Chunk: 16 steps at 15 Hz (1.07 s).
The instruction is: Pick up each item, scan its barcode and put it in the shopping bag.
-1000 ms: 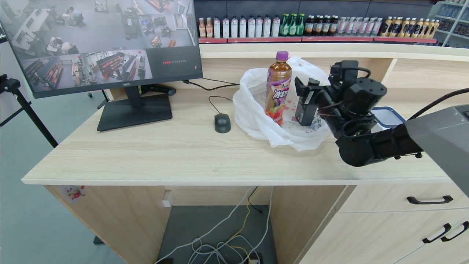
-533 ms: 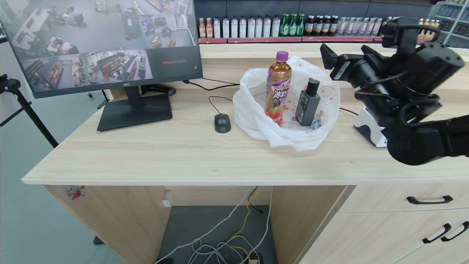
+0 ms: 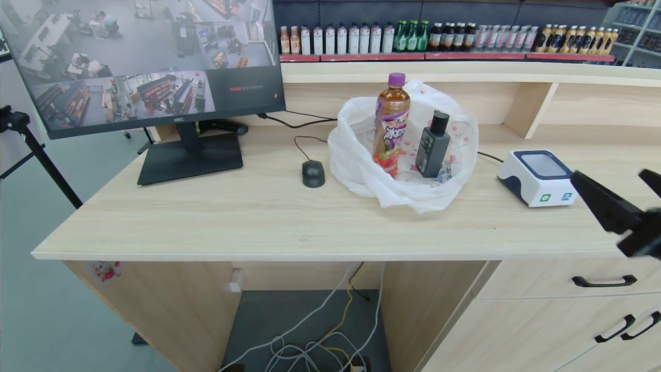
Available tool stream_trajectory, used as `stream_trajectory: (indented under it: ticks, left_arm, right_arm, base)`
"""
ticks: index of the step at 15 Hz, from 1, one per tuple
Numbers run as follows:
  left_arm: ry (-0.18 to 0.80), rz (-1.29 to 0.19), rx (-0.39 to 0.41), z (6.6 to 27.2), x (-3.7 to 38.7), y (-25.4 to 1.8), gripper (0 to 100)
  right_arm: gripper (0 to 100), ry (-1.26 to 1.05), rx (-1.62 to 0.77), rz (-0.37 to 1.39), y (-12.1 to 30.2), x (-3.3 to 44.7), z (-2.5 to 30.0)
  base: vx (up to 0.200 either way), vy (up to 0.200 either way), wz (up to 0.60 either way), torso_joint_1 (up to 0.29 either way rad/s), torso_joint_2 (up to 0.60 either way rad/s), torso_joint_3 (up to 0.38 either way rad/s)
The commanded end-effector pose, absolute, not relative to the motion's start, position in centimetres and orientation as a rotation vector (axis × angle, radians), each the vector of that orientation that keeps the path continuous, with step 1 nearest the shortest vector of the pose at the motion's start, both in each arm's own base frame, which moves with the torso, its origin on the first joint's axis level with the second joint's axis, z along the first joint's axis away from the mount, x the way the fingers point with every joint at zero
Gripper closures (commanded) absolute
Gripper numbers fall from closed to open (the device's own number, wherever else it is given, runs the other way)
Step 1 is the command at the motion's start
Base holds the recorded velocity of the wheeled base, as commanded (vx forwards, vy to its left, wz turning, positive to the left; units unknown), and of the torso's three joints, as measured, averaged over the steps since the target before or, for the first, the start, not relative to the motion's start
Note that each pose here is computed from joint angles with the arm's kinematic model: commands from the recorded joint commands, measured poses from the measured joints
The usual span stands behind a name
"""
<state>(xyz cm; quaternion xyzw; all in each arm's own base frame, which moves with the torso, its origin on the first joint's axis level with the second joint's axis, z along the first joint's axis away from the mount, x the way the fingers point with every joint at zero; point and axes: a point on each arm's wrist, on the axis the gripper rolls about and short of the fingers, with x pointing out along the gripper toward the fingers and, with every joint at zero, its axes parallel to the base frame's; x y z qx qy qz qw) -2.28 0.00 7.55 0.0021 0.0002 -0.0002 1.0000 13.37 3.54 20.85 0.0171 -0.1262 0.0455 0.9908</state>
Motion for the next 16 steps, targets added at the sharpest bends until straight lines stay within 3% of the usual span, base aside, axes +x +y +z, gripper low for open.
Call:
stream_trajectory:
  ticks: [1,4,7,12,16]
  left_arm:
    - [0.0,-0.002,0.005,7.5,-2.3,0.0,0]
    - [0.0,0.0,0.005,7.5,-2.3,0.0,0]
    - [0.0,0.0,0.0,7.5,-2.3,0.0,0]
    - [0.0,0.0,0.0,7.5,-2.3,0.0,0]
    - [0.0,0.0,0.0,7.5,-2.3,0.0,0]
  right_arm:
    - [0,-0.293,0.029,0.06,1.0,5.1,17.0]
    - [0,-0.222,-0.058,0.079,-0.1,1.1,14.9]
    - [0,-0.088,-0.155,0.284,-1.0,-3.3,11.8]
    - [0,0.011,-0.172,0.383,-0.8,-3.0,8.7]
    - [0,0.025,-0.102,0.391,-0.7,-3.0,8.7]
  base:
    - [0.0,0.0,0.0,0.0,0.0,0.0]
    - [0.0,0.0,0.0,0.0,0.0,0.0]
    - [0.0,0.0,0.0,0.0,0.0,0.0]
    - [0.0,0.0,0.0,0.0,0.0,0.0]
    - [0.0,0.0,0.0,0.0,0.0,0.0]
